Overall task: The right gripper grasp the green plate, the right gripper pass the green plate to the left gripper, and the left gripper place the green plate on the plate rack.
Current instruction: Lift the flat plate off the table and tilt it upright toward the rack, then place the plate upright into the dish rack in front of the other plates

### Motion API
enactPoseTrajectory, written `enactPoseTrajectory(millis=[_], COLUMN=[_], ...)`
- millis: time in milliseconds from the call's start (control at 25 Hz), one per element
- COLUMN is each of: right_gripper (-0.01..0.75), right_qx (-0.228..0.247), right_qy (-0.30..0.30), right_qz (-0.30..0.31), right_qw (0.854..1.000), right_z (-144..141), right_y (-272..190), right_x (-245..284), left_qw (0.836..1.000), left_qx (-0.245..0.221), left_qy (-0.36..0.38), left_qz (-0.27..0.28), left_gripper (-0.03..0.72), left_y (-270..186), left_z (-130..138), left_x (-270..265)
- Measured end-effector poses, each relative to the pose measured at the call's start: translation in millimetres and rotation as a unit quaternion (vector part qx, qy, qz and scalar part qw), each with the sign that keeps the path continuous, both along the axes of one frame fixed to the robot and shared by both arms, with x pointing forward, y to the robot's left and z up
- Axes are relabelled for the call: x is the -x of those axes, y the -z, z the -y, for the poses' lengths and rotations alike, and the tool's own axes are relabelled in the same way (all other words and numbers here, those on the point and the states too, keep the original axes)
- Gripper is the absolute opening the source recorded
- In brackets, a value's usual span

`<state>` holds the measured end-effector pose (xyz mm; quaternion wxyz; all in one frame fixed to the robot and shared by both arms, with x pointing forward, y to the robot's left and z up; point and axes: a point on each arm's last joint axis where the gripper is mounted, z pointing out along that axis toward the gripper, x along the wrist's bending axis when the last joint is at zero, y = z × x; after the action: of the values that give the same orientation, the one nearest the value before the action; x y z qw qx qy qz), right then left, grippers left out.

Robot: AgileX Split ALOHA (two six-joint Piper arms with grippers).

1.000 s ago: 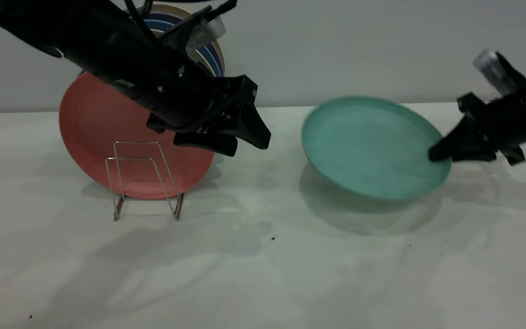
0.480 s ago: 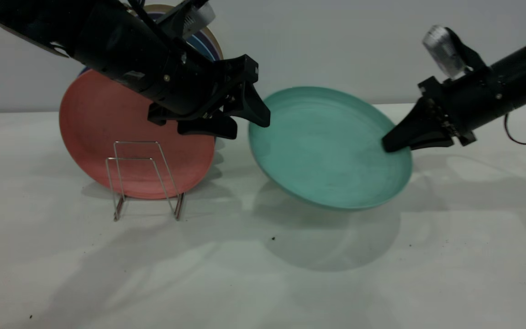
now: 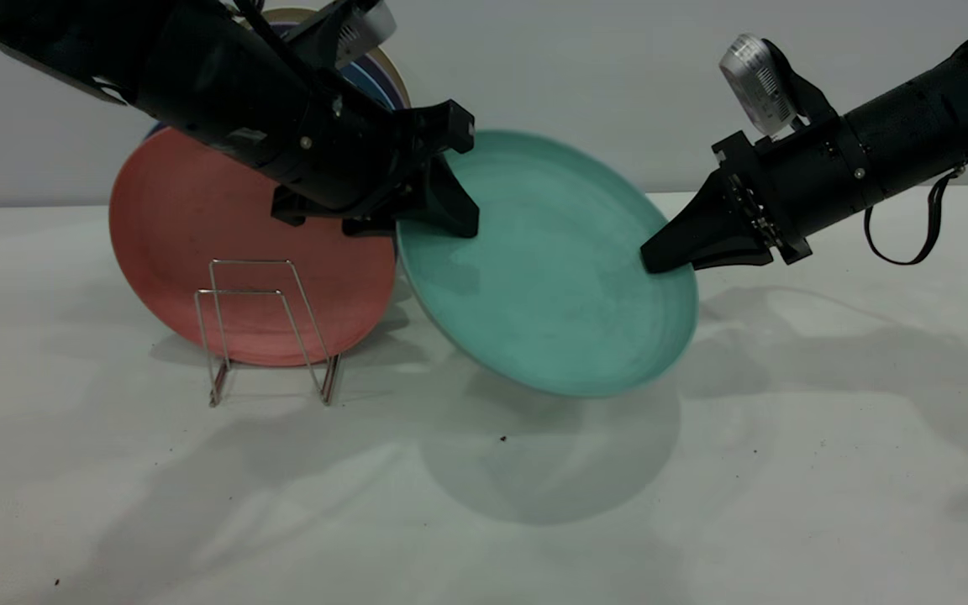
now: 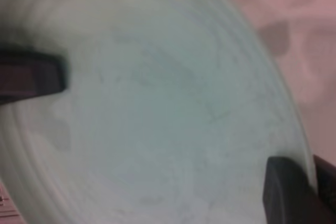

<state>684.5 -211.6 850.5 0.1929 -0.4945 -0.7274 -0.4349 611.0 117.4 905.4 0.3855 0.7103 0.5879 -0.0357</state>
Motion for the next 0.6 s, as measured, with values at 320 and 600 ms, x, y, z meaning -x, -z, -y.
enactPoseTrajectory(millis=[320,600], right_gripper=[0.203,0.62], right_qx=[-0.016,-0.037], right_qy=[0.008,0.021], right_qz=[0.016,0.081], right_qw=[1.0,0.996], right_z=[-1.2,12.9], right_y=[-3.5,-66.8], right_x=[-2.8,-11.2], left_qw=[1.0,0.999], left_qx=[0.002,-0.02], left_qy=[-0.001,0.038], left_qz=[0.002,0.024], left_gripper=[0.107,0.107], left_y=[-0.6,0.8], left_z=[-1.3,-1.3], left_x=[-1.1,0.1])
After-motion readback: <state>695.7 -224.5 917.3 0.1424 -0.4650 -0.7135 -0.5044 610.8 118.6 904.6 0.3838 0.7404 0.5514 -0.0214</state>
